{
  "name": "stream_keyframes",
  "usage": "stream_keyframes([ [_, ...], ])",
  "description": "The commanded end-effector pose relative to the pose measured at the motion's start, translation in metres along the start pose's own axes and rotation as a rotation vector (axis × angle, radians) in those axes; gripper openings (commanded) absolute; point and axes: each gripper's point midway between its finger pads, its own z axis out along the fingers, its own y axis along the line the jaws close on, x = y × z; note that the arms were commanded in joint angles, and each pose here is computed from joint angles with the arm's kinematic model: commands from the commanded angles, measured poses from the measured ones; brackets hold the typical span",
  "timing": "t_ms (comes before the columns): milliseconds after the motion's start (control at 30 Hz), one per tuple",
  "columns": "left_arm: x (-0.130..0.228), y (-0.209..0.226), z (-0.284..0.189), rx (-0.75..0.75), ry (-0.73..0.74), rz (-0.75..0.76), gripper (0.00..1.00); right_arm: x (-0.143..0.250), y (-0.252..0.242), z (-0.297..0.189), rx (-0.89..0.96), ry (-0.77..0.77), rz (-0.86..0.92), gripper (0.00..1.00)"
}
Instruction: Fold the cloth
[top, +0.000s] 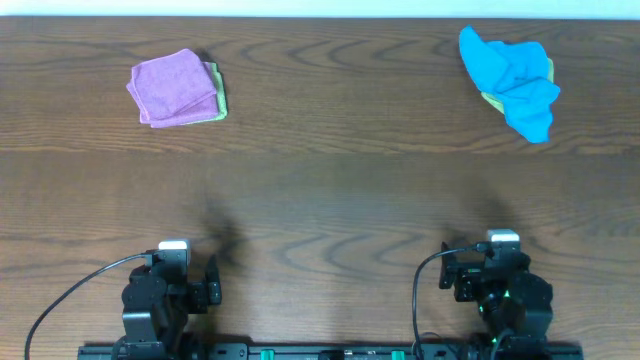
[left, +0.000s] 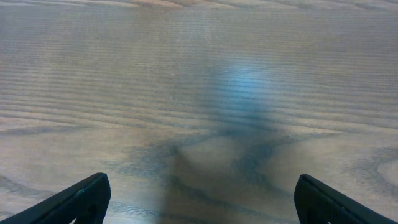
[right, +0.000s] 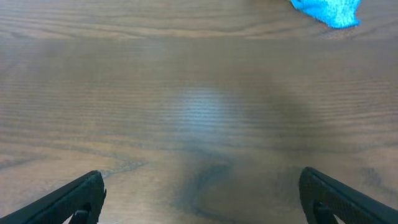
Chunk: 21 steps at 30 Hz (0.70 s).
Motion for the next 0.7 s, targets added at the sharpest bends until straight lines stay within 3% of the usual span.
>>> stream_keyframes([
  [0, 0.0099, 0.0028, 0.0024, -0.017, 0.031, 0.01, 0.95, 0.0031, -0.0042, 0.002, 0.023, 0.0, 0.032, 0.99],
  [667, 0.0099, 0.0028, 0.0024, -0.017, 0.031, 0.01, 0.95, 0.0055, -0.004, 0.002, 0.022, 0.01, 0.033, 0.99],
])
